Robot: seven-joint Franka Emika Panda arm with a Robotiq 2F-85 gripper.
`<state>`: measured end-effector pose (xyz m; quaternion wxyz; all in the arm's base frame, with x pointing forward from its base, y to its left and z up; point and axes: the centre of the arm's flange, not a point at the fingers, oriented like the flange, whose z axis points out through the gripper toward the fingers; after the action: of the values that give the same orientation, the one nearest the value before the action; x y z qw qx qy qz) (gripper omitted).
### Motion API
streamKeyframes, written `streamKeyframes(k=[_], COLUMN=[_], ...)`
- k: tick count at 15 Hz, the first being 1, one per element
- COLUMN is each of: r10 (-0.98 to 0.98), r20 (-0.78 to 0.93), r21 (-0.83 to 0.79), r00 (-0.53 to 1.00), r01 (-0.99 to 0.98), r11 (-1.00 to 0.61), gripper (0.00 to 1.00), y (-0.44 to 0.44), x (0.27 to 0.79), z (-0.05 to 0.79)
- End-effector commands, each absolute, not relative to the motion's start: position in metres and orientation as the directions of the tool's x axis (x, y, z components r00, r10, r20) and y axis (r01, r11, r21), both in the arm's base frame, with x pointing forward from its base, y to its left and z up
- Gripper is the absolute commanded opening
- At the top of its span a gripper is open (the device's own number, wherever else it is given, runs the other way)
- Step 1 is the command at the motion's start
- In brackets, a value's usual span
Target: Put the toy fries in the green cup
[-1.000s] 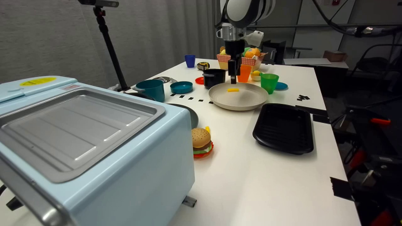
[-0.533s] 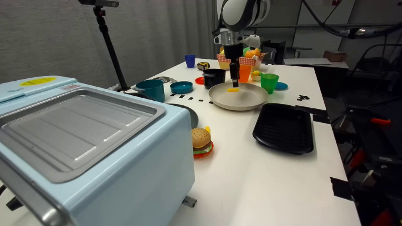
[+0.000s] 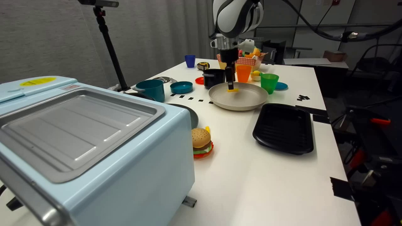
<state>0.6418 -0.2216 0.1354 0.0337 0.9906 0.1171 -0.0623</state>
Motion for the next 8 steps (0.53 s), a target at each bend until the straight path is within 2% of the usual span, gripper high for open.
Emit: streamKeyframes(k=[1, 8], r10=[0.239, 0.244], r20=[-0.141, -0.146], r21=[0.061, 0.062], r00=[0.961, 0.959], r01=[0.25, 0.255], r11=[-0.966, -0.965], gripper=[1.0, 1.0], y=[-0.225, -0.221], x=[0.662, 0.657], z=[0.122, 0.107])
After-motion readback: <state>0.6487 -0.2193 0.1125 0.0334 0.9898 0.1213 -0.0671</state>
